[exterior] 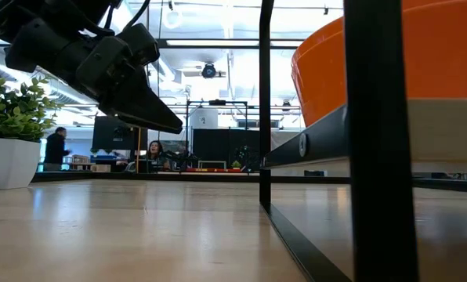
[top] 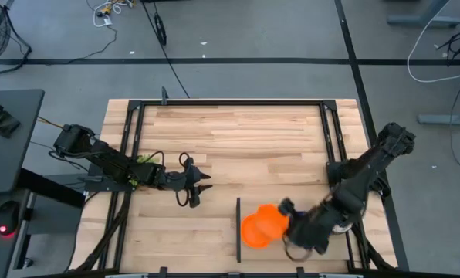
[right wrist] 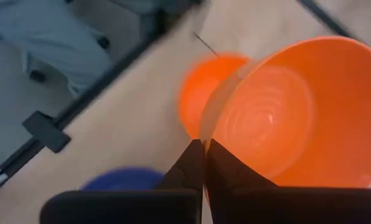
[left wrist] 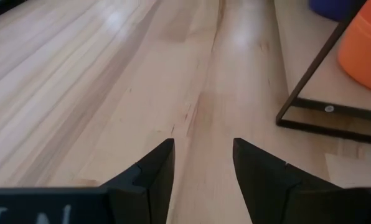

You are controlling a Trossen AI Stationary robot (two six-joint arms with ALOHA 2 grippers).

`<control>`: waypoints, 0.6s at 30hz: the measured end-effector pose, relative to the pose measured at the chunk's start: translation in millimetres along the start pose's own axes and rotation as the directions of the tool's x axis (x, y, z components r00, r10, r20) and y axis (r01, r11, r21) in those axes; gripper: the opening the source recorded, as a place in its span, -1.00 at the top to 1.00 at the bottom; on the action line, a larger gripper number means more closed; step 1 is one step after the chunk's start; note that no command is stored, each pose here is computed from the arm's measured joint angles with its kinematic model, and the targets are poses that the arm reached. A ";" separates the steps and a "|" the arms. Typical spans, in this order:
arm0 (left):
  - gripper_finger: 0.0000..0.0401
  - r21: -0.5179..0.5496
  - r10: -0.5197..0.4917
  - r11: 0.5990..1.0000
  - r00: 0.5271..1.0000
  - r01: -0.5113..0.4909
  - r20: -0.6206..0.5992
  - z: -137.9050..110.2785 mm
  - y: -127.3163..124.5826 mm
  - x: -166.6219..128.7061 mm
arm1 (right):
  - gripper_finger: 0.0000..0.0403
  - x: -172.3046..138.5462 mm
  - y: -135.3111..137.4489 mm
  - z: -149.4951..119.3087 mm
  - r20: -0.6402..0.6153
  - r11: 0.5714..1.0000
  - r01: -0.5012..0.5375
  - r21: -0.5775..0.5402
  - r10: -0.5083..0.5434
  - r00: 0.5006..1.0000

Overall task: Pick & Place Mini bowls
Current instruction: Stack the orange bowl on the orange bowl on the shelf

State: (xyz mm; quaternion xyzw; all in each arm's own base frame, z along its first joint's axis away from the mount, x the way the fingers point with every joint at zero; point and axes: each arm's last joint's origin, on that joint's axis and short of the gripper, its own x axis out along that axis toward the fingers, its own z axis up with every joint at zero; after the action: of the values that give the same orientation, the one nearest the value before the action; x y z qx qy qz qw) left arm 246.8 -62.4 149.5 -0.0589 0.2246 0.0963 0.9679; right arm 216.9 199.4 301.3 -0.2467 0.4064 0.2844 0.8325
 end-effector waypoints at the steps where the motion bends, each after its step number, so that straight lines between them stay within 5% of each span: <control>1: 0.16 -0.003 0.001 1.000 1.000 -0.001 0.007 0.7 -0.1 0.0 | 0.97 1.6 7.3 3.0 0.017 0.998 0.004 -0.062 -0.003 1.000; 8: 0.16 -0.030 -0.006 1.000 0.998 0.008 0.068 6.9 -1.6 -0.2 | 0.96 25.2 28.1 12.4 0.032 0.944 0.063 -0.324 -0.055 0.998; 18: 0.16 -0.044 -0.011 0.999 0.995 0.015 0.100 10.2 -2.4 -0.5 | 0.96 53.5 29.0 1.8 -0.131 0.782 0.010 -0.623 -0.117 0.984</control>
State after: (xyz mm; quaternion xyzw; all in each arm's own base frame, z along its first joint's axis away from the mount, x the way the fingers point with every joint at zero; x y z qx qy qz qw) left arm 251.2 -63.2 159.0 -0.0772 0.1734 0.0977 0.9769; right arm 225.4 236.0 253.3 -0.5421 0.3485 0.3526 0.6785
